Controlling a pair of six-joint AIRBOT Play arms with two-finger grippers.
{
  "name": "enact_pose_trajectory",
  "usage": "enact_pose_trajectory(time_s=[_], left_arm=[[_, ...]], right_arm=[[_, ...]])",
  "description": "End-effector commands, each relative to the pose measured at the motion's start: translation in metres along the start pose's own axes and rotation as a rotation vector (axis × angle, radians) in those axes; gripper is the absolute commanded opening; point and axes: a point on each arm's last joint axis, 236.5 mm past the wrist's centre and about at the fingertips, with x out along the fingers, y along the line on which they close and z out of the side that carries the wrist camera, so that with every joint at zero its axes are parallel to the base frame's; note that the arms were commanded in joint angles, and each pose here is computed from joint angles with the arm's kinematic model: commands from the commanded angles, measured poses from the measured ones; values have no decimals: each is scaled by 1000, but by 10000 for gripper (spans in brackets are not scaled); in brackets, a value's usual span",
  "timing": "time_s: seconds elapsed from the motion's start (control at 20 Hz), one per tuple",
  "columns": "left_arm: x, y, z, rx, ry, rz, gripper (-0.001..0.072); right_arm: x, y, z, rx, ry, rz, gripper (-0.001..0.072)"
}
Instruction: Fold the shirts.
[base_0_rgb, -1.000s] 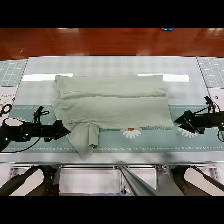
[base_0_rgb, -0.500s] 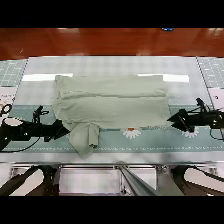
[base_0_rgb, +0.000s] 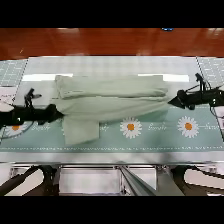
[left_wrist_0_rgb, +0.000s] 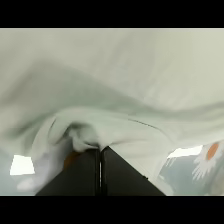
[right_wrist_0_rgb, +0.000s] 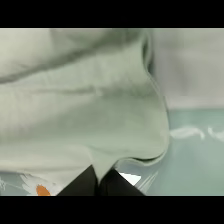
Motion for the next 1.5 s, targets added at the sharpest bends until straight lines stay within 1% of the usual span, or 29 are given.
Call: enact_pose_trajectory(time_s=[0.0, 0.05, 0.2, 0.3, 0.5, 0.6, 0.8, 0.95, 1.0, 1.05, 1.1, 1.15, 1.25, 1.3, 1.35, 1.45], left_arm=[[-10, -22, 71, 7, -94, -23, 22], [-8, -28, 89, 11, -100, -31, 22], [8, -46, 136, 6, -87, -52, 22], [22, -53, 159, -10, -62, -66, 22], [51, -64, 194, -12, -12, -90, 22], [59, -65, 210, -13, -20, -96, 22], [62, -68, 233, 9, -55, -104, 22], [66, -65, 237, 8, -56, -102, 22], [70, -63, 234, 4, -44, -102, 29], [73, -63, 232, 3, -33, -101, 165], [74, -65, 225, 8, -6, -104, 393], [72, -66, 220, 10, 17, -107, 506], [56, -64, 201, 43, 112, -105, 507], [43, -56, 191, 64, 153, -63, 507], [27, -46, 184, 99, 174, 5, 507], [-9, -41, 181, 166, 129, 119, 508]], right_arm=[[-8, 31, 41, -91, -50, 22, 22], [-4, 37, 50, -116, -50, 20, 22], [10, 39, 88, -105, -104, 7, 22], [17, 39, 108, -78, -135, 28, 22], [33, 29, 130, -52, -131, 31, 22], [40, 29, 138, -33, -133, 58, 22], [51, 31, 148, -11, -138, 104, 22], [57, 31, 155, 5, -143, 126, 22], [58, 30, 156, 10, -147, 128, 39], [58, 30, 158, 12, -157, 126, 219], [57, 30, 159, 12, -161, 128, 417], [54, 33, 160, 10, -165, 135, 414], [28, 41, 156, -25, -146, 160, 414], [10, 42, 155, -44, -154, 163, 414], [-14, 35, 155, -53, -176, 141, 414], [-59, 9, 152, -61, -213, 56, 414]])
